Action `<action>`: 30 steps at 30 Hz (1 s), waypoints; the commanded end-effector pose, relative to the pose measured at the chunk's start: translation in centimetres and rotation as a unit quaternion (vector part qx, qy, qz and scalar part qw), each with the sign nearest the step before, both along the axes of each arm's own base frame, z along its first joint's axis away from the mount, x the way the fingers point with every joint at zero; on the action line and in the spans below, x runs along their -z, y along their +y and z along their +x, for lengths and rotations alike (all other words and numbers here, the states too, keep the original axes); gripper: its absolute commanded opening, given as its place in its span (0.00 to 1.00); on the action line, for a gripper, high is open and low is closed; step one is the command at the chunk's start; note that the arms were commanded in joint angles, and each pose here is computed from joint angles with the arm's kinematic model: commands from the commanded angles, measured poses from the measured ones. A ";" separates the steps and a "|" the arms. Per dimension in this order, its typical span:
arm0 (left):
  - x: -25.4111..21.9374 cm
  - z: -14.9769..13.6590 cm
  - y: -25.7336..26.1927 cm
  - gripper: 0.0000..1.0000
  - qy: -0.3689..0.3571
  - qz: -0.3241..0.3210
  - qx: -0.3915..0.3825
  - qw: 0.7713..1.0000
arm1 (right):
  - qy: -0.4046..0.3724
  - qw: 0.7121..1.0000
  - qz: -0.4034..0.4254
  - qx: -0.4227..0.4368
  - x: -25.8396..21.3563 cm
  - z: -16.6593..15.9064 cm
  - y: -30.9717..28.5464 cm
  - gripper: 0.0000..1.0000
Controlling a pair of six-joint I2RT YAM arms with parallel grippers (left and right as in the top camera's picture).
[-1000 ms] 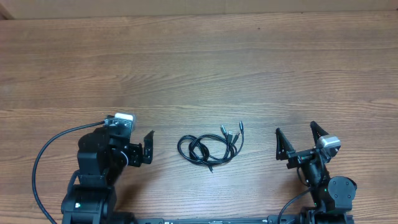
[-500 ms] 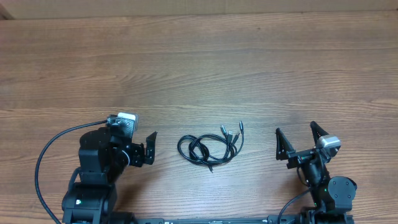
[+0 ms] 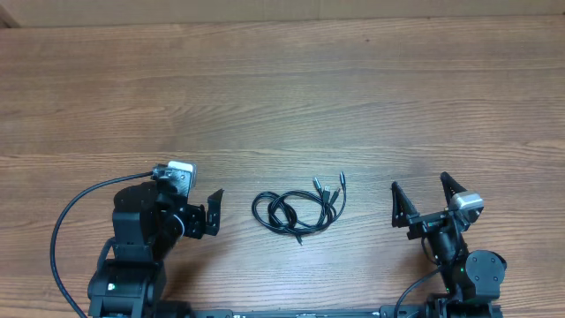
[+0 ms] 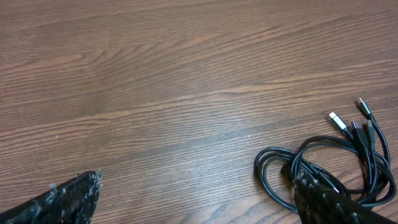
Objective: Untangle cables
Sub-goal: 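Move the left gripper slowly toward the left side of the cable bundle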
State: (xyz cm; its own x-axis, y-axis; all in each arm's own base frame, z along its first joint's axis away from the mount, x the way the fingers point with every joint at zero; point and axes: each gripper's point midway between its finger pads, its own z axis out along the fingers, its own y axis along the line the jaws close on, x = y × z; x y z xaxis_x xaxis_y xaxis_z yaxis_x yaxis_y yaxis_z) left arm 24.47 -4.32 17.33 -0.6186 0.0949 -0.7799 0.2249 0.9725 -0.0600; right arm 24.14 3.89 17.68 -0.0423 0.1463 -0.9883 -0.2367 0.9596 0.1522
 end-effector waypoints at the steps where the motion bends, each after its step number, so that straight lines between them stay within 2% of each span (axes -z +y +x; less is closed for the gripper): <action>1: -1.2 0.2 -0.2 1.00 -0.014 0.000 0.009 1.000 | -0.003 1.000 -0.002 0.003 0.2 0.0 -0.1 1.00; 30: 0.3 0.6 -0.2 1.00 0.016 0.002 0.009 1.000 | -0.003 1.000 -0.002 0.003 0.2 0.0 -0.1 1.00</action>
State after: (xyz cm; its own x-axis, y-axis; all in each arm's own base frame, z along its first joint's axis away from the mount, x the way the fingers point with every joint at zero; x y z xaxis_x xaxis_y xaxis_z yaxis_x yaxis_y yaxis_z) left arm 24.67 -4.39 15.85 -0.6696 0.0979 -0.7362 0.2226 0.9721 -0.0732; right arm 24.14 3.89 17.69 -0.0420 0.1463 -0.9884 -0.2368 0.9596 0.1521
